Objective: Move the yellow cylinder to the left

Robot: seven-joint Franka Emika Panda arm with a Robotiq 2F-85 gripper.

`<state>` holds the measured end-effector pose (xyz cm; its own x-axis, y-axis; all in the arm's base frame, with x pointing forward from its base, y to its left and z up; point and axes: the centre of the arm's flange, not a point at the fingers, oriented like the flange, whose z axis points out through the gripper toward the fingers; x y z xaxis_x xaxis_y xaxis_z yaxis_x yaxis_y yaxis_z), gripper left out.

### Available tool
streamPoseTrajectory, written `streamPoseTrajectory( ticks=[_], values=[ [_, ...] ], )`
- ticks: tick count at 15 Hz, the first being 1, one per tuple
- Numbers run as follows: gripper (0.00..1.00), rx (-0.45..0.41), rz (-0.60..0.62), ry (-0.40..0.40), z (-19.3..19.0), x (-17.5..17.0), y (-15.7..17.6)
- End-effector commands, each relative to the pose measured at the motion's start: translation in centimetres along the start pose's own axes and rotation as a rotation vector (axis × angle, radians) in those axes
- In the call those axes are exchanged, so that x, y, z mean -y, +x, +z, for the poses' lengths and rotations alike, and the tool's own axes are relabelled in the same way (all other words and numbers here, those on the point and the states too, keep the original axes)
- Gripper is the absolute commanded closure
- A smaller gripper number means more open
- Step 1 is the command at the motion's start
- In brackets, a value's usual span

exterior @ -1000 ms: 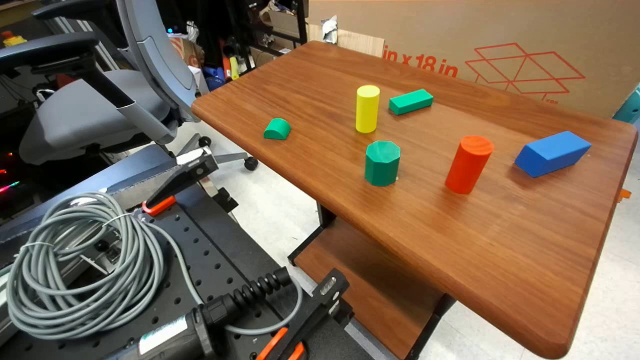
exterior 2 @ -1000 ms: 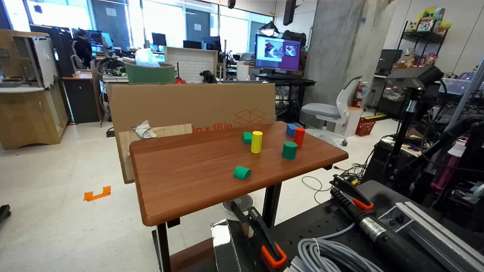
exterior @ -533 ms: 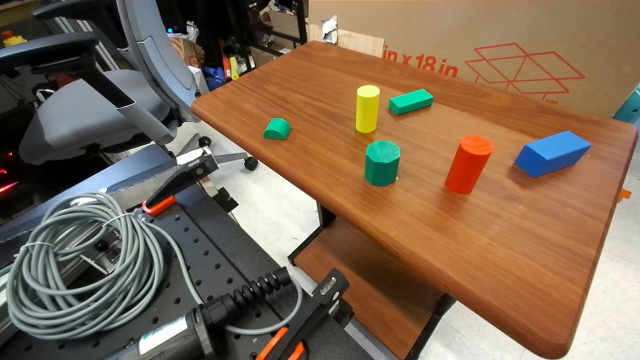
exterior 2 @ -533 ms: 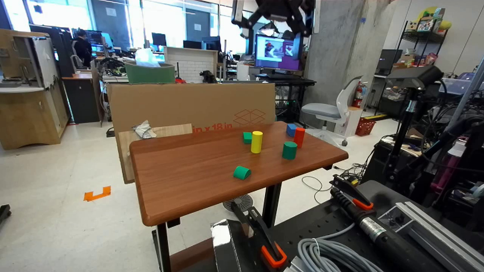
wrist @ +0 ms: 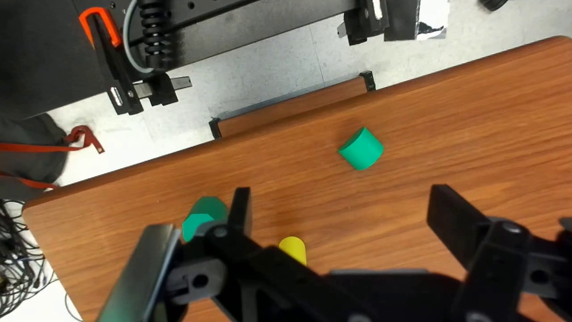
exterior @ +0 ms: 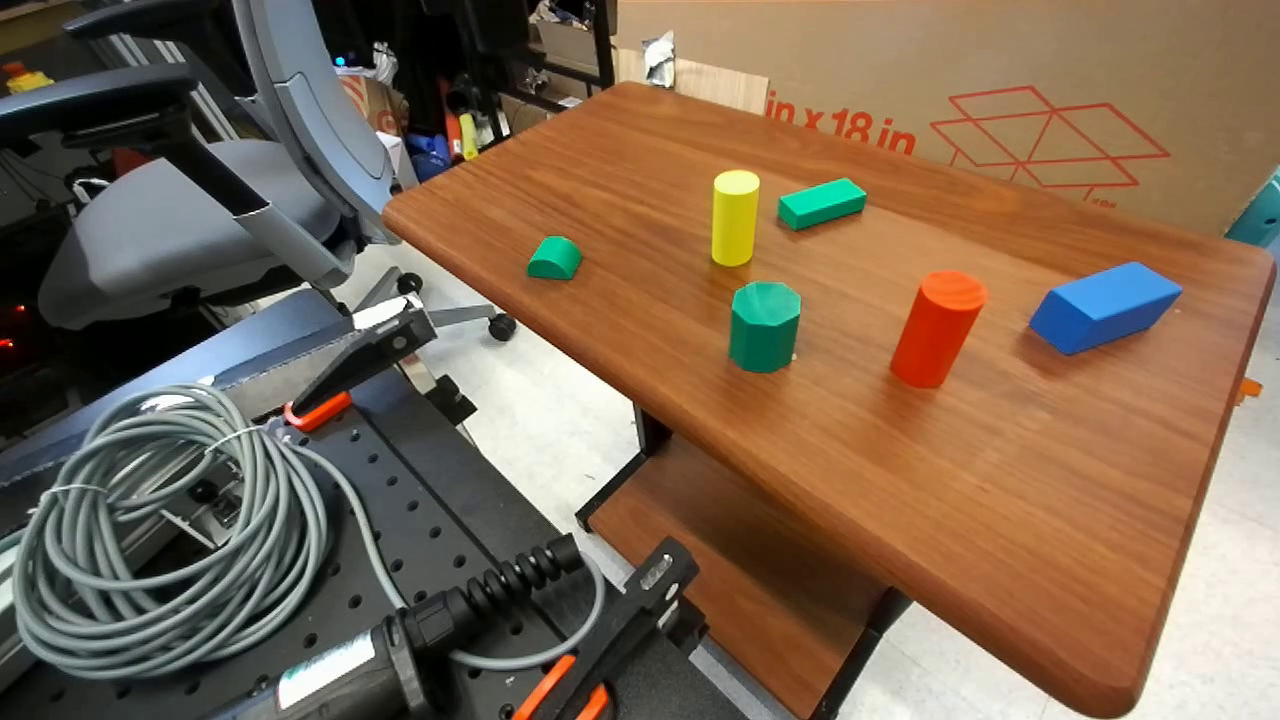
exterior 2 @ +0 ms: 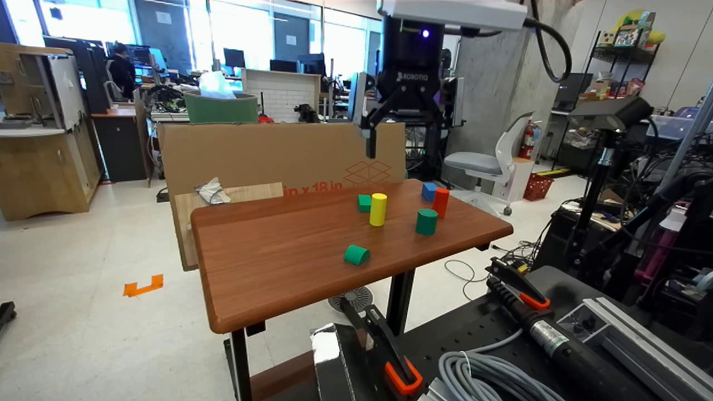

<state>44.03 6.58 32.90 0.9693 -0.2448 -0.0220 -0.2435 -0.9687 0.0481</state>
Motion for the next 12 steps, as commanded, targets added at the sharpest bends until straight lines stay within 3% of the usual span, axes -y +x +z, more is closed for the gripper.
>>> streamPoseTrajectory(
  ticks=[1, 12],
  values=[
    [0.00, -0.034, 0.016, -0.017, 3.6, -1.4, 1.5],
    [0.00, -0.049, -0.007, -0.060, 9.5, -3.1, 5.7]
  ],
)
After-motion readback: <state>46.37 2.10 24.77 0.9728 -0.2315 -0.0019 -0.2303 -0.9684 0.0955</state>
